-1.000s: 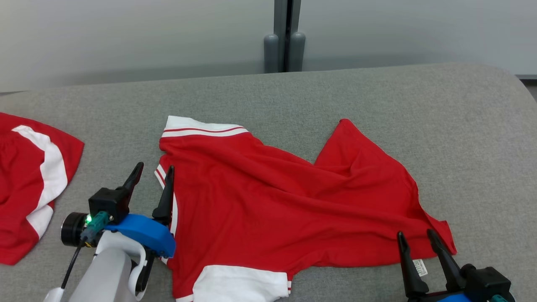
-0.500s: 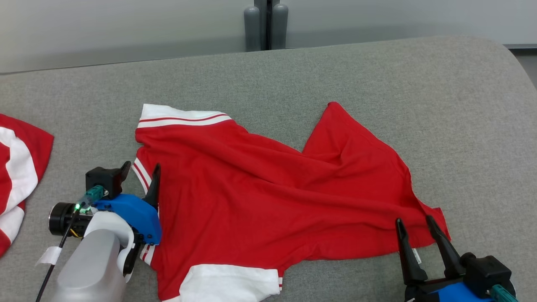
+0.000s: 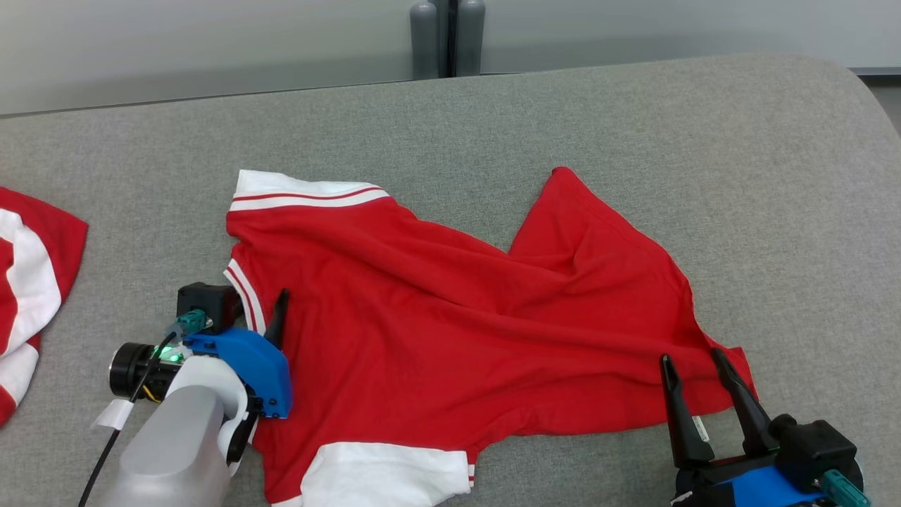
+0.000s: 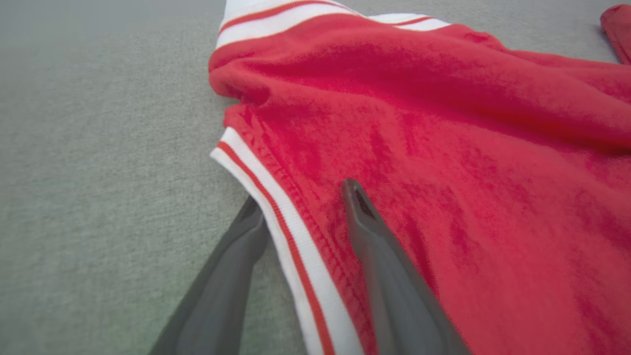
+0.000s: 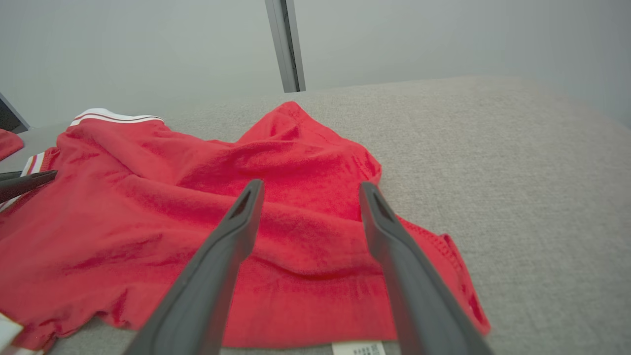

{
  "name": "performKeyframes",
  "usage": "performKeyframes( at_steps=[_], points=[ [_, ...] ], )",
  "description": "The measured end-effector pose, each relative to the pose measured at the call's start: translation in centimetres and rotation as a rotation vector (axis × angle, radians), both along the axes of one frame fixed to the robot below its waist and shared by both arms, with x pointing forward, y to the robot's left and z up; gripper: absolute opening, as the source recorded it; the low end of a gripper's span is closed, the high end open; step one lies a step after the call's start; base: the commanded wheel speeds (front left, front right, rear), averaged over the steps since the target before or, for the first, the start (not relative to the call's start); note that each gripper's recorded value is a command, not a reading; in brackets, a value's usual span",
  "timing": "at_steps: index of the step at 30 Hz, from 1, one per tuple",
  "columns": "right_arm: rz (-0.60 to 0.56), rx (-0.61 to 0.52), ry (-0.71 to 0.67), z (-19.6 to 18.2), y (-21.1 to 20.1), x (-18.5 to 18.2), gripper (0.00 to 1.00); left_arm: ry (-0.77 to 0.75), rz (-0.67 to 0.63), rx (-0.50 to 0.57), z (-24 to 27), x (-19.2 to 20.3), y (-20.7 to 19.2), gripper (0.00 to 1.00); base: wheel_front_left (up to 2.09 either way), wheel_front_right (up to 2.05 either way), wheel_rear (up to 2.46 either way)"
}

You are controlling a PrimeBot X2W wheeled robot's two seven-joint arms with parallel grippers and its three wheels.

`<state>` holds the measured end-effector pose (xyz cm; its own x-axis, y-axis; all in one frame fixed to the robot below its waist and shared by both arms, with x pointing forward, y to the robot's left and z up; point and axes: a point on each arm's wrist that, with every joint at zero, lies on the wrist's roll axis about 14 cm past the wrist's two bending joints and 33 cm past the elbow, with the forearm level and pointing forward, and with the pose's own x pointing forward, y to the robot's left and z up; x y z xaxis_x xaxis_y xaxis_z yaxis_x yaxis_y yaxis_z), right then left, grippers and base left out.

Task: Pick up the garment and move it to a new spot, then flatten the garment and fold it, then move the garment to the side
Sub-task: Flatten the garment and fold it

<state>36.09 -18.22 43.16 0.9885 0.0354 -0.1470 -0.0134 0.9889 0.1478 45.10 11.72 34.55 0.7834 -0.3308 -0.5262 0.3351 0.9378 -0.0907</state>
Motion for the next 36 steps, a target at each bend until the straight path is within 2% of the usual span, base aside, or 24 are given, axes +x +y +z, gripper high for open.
performKeyframes(
  at_steps=[1, 5, 11, 16, 17, 18, 19, 22, 27, 36],
  points=[
    [0.002, 0.0, -0.002, 0.1, 0.1, 0.0, 1.0, -0.003, -0.008, 0.001, 0.1, 0.1, -0.2, 0.0, 0.0, 0.0, 0.0],
    [0.003, -0.001, -0.006, 0.2, 0.1, 0.1, 1.0, -0.039, -0.028, -0.006, 0.8, 0.8, -0.8, 0.0, 0.0, 0.0, 0.0],
    [0.004, -0.012, -0.005, 0.1, 0.0, 0.3, 1.0, -0.228, 0.01, -0.06, 6.7, 6.8, -0.5, 0.0, 0.0, 0.0, 0.0],
    [-0.007, -0.019, -0.01, 0.3, -0.5, 0.5, 1.0, -0.253, 0.006, -0.044, 7.5, 8.2, -0.3, 0.0, 0.0, 0.0, 0.0],
    [-0.008, -0.02, -0.01, 0.4, -0.5, 0.4, 1.0, -0.245, 0.009, -0.035, 7.2, 8.2, -0.1, 0.09, 0.0, 0.0, 0.0],
    [-0.01, -0.02, -0.011, 0.4, -0.5, 0.4, 1.0, -0.237, 0.012, -0.031, 7.0, 8.1, 0.0, 0.5, 0.0, 0.0, 0.0],
    [-0.012, -0.021, -0.012, 0.4, -0.6, 0.3, 1.0, -0.235, 0.016, -0.031, 7.0, 8.0, 0.1, 1.0, 0.0, 0.0, 0.0],
    [-0.014, -0.019, -0.015, 0.6, -0.7, 0.2, 1.0, -0.233, 0.022, -0.033, 7.0, 7.7, 0.2, 1.0, 0.0, 0.0, 0.0],
    [-0.011, -0.014, -0.034, 1.2, -0.5, -0.2, 1.0, -0.339, 0.085, -0.079, 9.8, 6.1, 1.8, 1.0, 0.0, 0.0, 0.0],
    [0.052, 0.01, -0.059, 1.9, 1.6, -0.1, 1.0, -0.402, 0.171, -0.111, 10.4, 0.0, 4.1, 1.0, 0.0, 0.0, 0.0]
  ],
)
